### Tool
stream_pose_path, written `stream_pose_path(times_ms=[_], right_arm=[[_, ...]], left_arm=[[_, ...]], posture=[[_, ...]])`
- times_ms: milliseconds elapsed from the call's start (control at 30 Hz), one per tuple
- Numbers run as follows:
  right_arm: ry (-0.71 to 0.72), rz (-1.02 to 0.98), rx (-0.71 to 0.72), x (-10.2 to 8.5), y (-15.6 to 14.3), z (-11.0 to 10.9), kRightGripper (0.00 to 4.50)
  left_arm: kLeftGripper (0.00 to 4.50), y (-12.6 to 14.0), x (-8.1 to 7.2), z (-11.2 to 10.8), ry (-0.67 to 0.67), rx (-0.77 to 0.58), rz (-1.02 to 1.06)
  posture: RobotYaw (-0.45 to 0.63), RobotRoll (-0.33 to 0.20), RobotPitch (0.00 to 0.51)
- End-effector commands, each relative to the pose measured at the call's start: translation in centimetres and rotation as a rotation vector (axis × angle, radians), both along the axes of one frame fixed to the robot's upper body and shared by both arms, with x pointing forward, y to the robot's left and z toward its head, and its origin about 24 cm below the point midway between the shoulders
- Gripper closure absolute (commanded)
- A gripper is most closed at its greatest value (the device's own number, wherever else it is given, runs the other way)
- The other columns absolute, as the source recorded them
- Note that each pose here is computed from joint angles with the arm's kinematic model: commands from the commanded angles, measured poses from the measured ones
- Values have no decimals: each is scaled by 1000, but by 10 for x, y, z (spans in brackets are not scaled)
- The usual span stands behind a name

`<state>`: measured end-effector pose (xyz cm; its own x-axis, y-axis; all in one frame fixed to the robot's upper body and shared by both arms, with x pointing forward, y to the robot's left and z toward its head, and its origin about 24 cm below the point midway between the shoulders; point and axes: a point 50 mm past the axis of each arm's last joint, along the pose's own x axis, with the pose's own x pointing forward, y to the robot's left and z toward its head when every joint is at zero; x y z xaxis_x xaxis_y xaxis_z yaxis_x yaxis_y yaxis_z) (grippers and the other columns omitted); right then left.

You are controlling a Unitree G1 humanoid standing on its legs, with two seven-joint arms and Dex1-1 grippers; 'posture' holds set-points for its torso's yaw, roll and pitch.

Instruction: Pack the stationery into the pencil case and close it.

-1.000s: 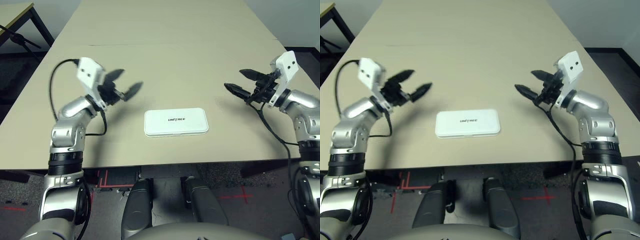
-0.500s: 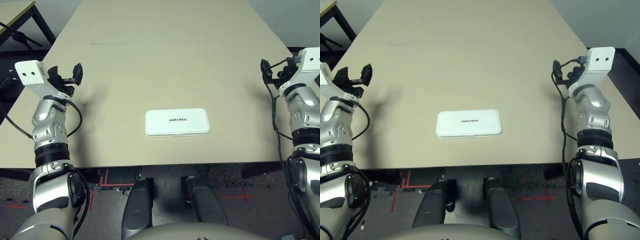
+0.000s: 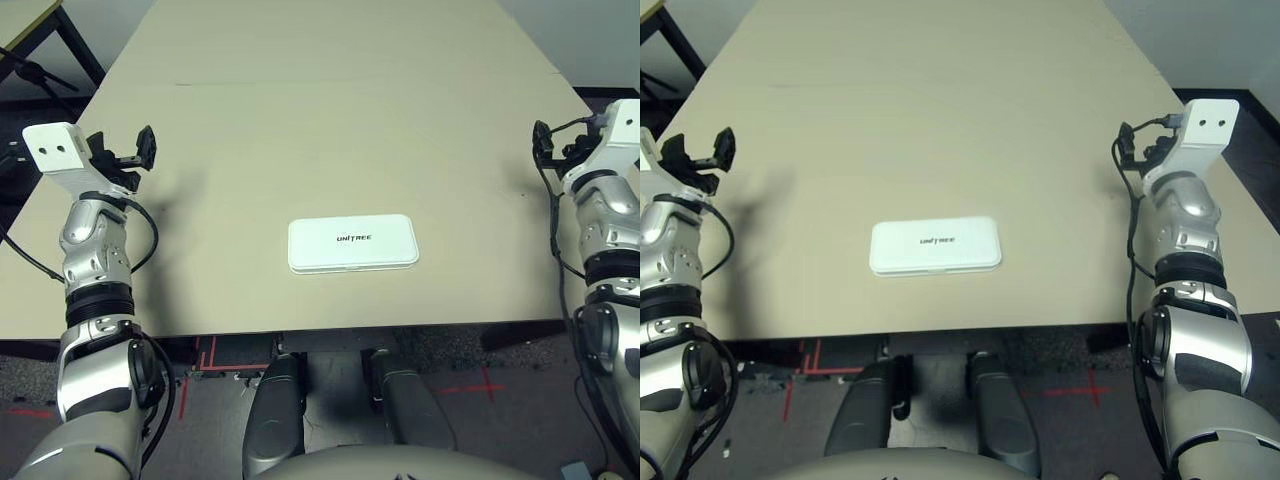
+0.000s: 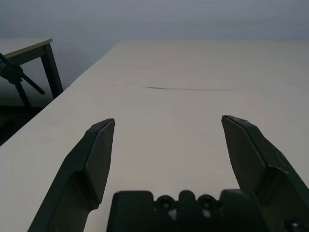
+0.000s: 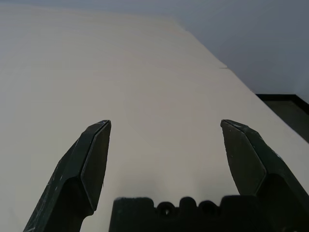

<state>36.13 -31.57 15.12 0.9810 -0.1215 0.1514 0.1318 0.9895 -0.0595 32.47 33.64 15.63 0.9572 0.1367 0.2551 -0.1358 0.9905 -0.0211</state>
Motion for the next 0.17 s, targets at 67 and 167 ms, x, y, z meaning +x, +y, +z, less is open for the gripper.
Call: stream_pose_path(times_ms=[67,167], right_arm=[[13,7,-7,-2,1,-6,0],[13,8,-8,-2,0,-7,0]], left_arm=[[45,3,-3,1,9,25,-8],[45,2,-2,0,9,22,-6]], posture=[[-43,0,228],[-45,0,224]])
